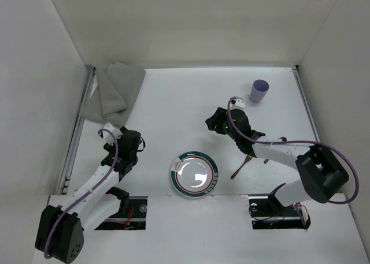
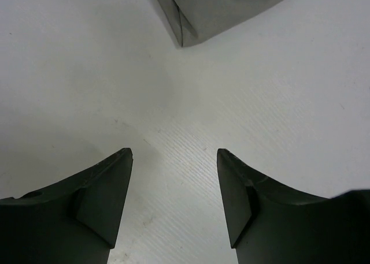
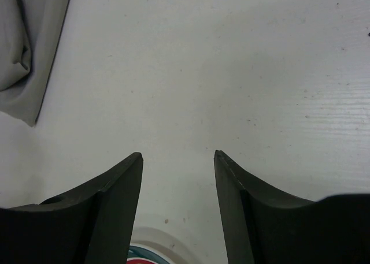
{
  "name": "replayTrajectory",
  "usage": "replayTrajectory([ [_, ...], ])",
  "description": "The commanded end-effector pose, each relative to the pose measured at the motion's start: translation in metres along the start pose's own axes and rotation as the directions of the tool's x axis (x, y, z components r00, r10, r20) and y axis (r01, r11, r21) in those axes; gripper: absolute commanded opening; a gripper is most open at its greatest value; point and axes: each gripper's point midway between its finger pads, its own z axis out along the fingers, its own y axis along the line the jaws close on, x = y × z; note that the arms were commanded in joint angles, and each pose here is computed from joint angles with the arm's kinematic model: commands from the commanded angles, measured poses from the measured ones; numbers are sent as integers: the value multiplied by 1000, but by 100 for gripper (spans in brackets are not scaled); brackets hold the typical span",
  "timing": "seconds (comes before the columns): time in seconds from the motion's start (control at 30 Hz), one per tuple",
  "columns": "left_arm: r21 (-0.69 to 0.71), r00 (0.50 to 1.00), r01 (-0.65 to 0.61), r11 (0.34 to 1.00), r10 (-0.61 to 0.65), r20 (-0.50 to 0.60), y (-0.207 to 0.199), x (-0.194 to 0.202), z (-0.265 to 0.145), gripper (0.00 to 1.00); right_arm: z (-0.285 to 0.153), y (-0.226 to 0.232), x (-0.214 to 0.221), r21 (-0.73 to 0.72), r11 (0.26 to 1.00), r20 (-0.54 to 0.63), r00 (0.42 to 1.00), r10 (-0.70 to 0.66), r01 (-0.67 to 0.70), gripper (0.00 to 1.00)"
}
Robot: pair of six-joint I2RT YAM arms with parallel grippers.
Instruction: Set the dinner table for one person
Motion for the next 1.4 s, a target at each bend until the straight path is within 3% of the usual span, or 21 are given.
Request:
replayTrajectory([
  [0.0, 48, 1000, 8, 999, -9, 15, -13, 0, -1, 58, 3, 9, -17, -25, 1000, 61, 998, 10, -9, 59],
  [0.3, 82, 996, 83, 993, -86, 36, -18, -6, 2, 58, 3, 6, -20, -20, 1000, 68, 998, 12, -11, 58],
  [0.37, 65, 994, 101, 993, -104, 45, -18, -12, 5, 58, 4, 6, -16, -23, 1000, 54, 998, 12, -10, 47],
  [0.47, 51, 983, 161, 986, -165, 75, -21, -25, 12, 58, 6, 11, -12, -45, 999, 28, 1000, 14, -13, 21],
  [0.57, 81, 964, 249, 965, -255, 77, -36, -40, 17, 59, 6, 12, -13, -47, 999, 29, 1000, 5, -4, 13],
  [0.73, 81, 955, 260, 962, -269, 125, -53, -77, 26, 60, 4, 14, -15, -53, 999, 31, 1000, 5, -3, 18],
  [0.97, -8, 938, 258, 966, -249, 241, -33, -119, 45, 63, 3, 15, -14, -64, 998, 30, 1000, 10, -8, 46],
  [1.13, 23, 944, 287, 958, -287, 160, -45, -121, 64, 63, 10, 17, -7, -63, 998, 2, 1000, -9, 9, 50],
  [1.37, -13, 901, 418, 908, -413, 132, -42, -127, 107, 64, 12, 20, -2, -75, 997, -19, 999, -28, 27, 53],
])
